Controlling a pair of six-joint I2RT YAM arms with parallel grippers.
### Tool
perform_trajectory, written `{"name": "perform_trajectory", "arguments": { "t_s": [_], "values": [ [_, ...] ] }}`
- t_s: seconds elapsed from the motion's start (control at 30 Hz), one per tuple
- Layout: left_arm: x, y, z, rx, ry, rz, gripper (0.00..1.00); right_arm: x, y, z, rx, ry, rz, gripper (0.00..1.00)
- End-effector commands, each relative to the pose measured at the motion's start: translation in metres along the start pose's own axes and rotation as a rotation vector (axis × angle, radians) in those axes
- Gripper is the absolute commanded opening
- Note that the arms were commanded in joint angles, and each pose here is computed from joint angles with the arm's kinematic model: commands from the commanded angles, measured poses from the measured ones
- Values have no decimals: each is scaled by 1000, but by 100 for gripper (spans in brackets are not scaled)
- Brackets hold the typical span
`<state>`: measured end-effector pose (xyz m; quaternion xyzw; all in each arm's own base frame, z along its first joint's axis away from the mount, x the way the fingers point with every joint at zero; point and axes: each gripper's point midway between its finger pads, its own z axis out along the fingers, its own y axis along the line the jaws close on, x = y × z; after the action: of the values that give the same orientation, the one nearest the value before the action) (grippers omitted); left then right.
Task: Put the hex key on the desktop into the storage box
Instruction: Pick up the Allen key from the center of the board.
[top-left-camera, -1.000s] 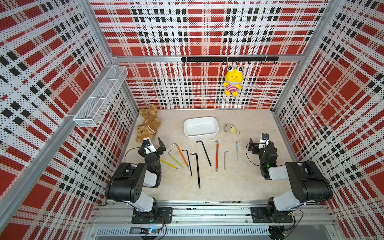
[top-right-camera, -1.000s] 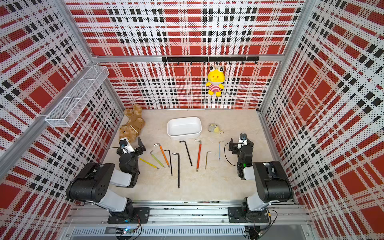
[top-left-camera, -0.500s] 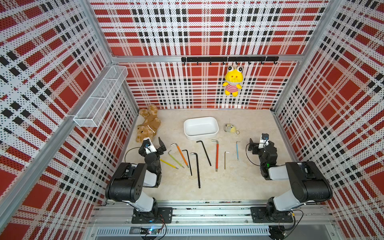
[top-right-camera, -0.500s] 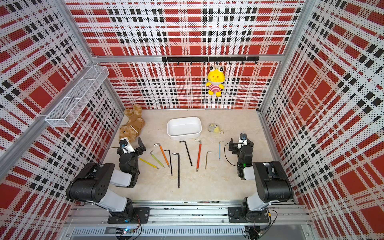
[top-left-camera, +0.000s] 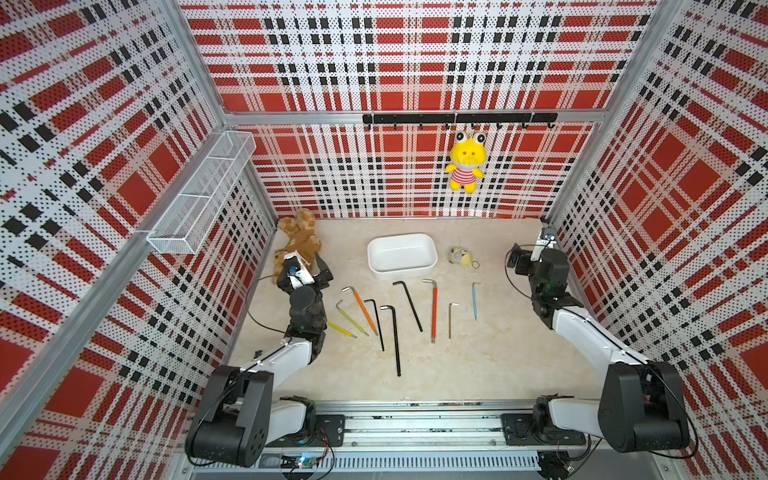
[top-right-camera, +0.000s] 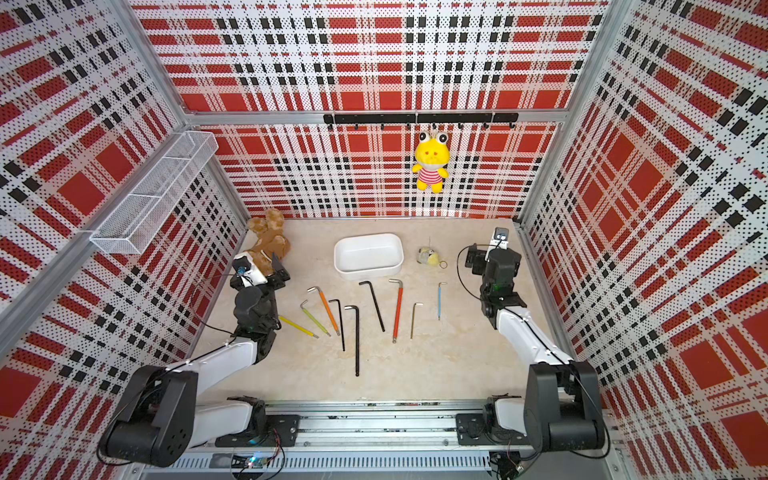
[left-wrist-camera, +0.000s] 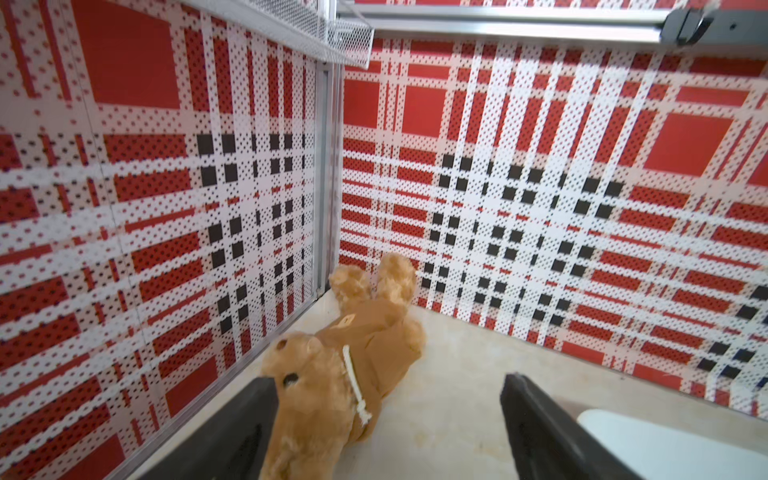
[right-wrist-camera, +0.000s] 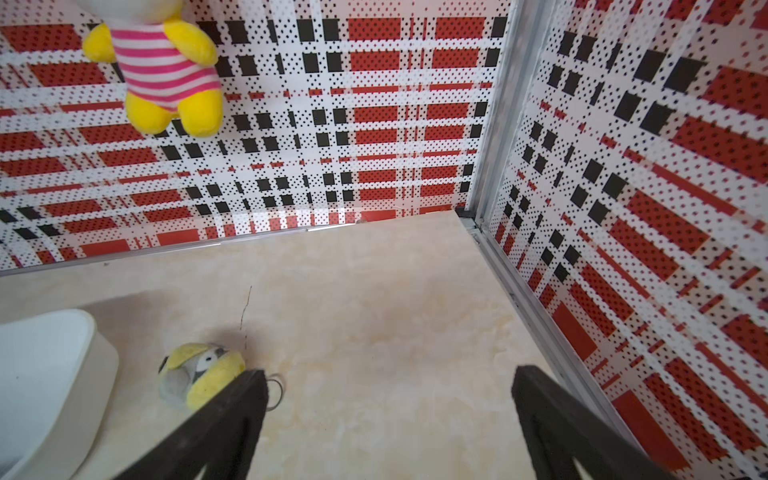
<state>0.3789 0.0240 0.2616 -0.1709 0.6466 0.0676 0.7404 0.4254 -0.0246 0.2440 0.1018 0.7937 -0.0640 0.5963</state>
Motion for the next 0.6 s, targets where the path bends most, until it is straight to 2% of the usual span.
{"name": "perform_trajectory", "arguments": {
  "t_s": [0.0,0.03,0.13,0.2,0.43,0.57],
  "values": [
    [-4,-18,5,45,117,-31,95,36,-6,-9,69,285,-6,100],
    [-10,-25,7,61,132,-41,98,55,0,-19,31,432,-16,100],
    [-15,-44,9,112,191,-36,100,85,14,-29,-23,736,-47,100],
    [-15,-53,8,137,224,-23,99,109,25,-37,-57,881,-74,100],
    [-18,-74,0,229,240,-30,99,179,70,-47,-138,1057,-128,100],
    [-20,-92,-7,327,247,-46,99,195,90,-41,-142,1081,-162,99]
  ]
}}
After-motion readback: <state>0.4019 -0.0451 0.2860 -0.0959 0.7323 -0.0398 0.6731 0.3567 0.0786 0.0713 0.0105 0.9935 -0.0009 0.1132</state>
